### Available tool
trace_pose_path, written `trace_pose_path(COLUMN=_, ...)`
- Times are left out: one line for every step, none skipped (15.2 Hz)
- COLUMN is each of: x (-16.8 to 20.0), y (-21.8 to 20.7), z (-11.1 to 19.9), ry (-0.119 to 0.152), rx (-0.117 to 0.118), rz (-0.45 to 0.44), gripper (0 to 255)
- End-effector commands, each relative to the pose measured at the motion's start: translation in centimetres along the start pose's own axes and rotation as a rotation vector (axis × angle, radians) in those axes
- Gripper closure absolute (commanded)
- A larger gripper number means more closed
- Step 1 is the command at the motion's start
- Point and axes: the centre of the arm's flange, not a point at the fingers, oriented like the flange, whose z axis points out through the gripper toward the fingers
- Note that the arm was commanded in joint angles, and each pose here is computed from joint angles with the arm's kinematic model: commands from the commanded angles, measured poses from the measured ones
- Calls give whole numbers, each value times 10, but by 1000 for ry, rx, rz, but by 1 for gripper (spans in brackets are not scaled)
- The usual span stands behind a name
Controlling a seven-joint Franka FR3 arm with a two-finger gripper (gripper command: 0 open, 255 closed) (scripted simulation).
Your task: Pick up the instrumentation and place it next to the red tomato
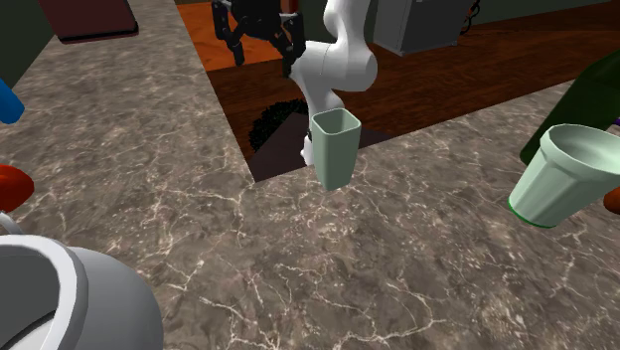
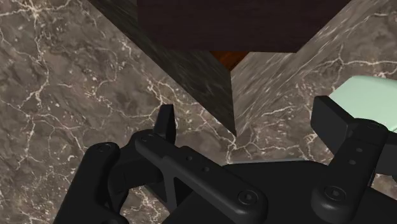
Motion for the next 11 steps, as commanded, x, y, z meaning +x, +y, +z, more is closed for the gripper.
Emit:
trace_pose_path(x=0, y=0, z=0, ry=0, rx=0, rz=0, gripper=0)
trace_pose_path(x=2, y=-12, z=1, ry=4, rx=8, rz=15, gripper=0)
trace_pose_path(x=4, y=-23, z=3, ry=8, rx=16, rz=29, gripper=0)
trace_pose_path(x=6, y=-35, z=4, ry=11, rx=24, rz=44, gripper=0)
trace_pose_path(x=8, y=-47, z=5, ry=15, rx=32, rz=59, gripper=0)
trace_pose_path(x=11, y=-58, z=6, ry=19, rx=39, rz=73, gripper=0)
trace_pose_path(x=14, y=-70, z=7, ry=23, rx=47, rz=88, gripper=0)
trace_pose_path(x=17, y=-81, z=8, ry=27, rx=55, rz=103, gripper=0)
trace_pose_path(x=20, y=-93, z=9, ry=31, rx=63, rz=117, gripper=0)
trace_pose_path(x=23, y=-104, z=9, ry=34, rx=71, rz=132, gripper=0)
trace_pose_path(x=26, y=-116, z=10, ry=38, rx=79, rz=147, gripper=0)
